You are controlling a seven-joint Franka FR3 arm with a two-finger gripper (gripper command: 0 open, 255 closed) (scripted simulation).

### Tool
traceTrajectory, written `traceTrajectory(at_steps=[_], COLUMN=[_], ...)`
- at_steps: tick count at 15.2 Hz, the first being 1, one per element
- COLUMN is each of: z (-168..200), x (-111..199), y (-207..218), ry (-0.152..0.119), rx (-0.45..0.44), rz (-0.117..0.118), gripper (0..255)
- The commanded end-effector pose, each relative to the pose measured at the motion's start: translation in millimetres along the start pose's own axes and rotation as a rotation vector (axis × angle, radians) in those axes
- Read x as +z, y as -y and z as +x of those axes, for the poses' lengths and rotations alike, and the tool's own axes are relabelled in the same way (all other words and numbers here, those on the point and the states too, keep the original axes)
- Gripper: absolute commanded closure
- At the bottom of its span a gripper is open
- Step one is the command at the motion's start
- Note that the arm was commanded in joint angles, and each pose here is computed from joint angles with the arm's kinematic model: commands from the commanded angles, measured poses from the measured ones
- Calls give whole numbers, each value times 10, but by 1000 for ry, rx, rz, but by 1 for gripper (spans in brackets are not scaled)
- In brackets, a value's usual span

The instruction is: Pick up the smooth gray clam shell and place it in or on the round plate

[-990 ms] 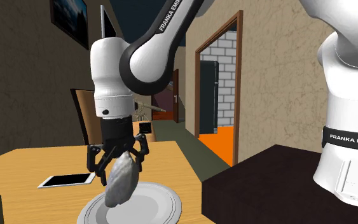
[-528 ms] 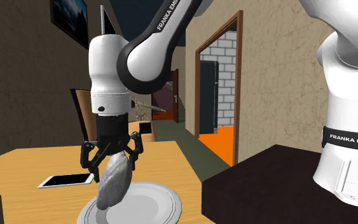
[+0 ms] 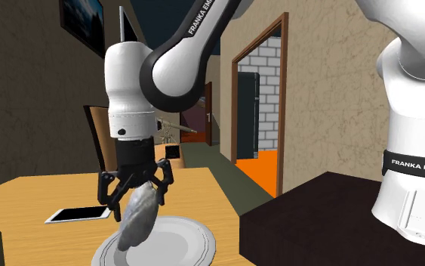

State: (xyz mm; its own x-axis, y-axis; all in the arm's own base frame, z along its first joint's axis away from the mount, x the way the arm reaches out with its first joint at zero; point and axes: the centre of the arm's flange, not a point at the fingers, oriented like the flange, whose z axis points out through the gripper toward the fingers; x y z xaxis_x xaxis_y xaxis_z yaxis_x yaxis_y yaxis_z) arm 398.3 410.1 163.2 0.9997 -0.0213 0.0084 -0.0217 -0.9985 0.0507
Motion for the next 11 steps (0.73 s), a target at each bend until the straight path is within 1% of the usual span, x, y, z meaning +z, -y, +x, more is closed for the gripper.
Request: traceTrajectory(at_steps=[1,3,11], z=[4,9,9], x=[-75,-311,-311], y=[-79,-72,-72], ry=[22,22,22], rx=[7,7,7], rz=[-29,-29,-29], gripper=[0,0,0])
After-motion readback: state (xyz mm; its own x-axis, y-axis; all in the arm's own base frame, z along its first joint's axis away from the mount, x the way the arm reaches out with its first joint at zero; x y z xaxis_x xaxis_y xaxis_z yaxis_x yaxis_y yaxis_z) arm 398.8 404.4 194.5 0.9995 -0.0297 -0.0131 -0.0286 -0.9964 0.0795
